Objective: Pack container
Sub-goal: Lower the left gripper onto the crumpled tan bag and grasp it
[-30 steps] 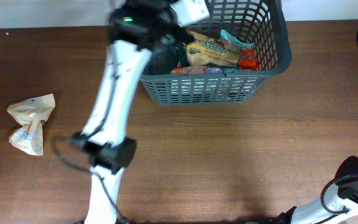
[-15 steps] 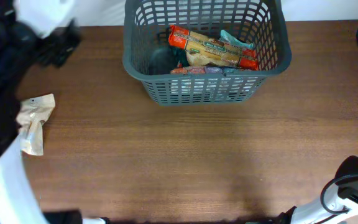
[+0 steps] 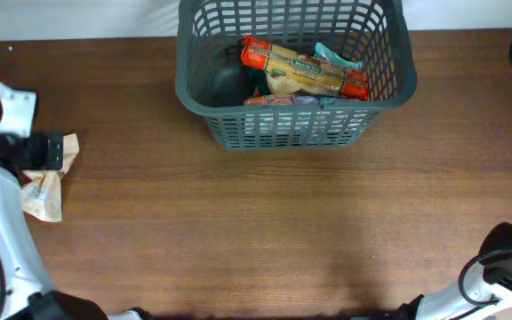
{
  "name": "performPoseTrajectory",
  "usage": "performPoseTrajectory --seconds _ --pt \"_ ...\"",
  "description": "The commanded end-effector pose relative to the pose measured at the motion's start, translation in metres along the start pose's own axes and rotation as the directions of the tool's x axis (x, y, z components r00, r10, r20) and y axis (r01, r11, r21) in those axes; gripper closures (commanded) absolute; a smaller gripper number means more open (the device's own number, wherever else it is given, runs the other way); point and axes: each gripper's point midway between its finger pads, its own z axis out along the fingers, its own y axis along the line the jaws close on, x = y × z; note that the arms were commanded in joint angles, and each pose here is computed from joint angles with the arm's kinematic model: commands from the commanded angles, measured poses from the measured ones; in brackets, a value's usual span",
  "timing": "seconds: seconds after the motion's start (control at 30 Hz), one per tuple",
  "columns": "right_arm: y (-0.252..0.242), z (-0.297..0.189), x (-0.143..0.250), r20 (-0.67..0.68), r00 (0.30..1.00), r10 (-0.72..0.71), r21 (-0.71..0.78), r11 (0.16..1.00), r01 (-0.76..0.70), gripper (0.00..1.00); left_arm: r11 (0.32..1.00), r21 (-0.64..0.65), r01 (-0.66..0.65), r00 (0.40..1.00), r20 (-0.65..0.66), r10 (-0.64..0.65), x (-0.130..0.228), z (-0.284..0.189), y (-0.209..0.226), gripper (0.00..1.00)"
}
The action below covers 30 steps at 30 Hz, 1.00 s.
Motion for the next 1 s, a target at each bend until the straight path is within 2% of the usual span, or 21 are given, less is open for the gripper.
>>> performPoseTrajectory --seconds 0.0,0.3,0.33,0.53,0.97 --pt "-0.001 0.002 0.0 -0.003 1.0 0.001 -0.004 1.0 -0.001 0.01 0.994 0.014 0.11 0.991 -0.077 -0.109 0.039 0.034 0.003 0.0" --pt "-0.001 0.002 0.0 -0.003 1.0 0.001 -0.004 1.0 -0.001 0.01 0.987 0.071 0.143 0.958 -0.261 -0.12 0.086 0.112 -0.008 0.11" --pt "-0.001 0.002 0.0 -0.003 1.0 0.0 -0.004 1.0 0.0 0.01 0.987 0.069 0.143 0.954 -0.276 -0.119 0.09 0.119 -0.008 0.15" --pt "-0.001 0.002 0.0 -0.003 1.0 0.0 -0.004 1.0 0.0 0.01 0.989 0.056 0.137 0.937 -0.332 -0.112 0.107 0.155 -0.008 0.15" --pt "-0.001 0.002 0.0 -0.003 1.0 0.0 -0.004 1.0 0.0 0.01 0.993 -0.021 0.115 0.938 -0.326 -0.116 0.112 0.195 0.005 0.14"
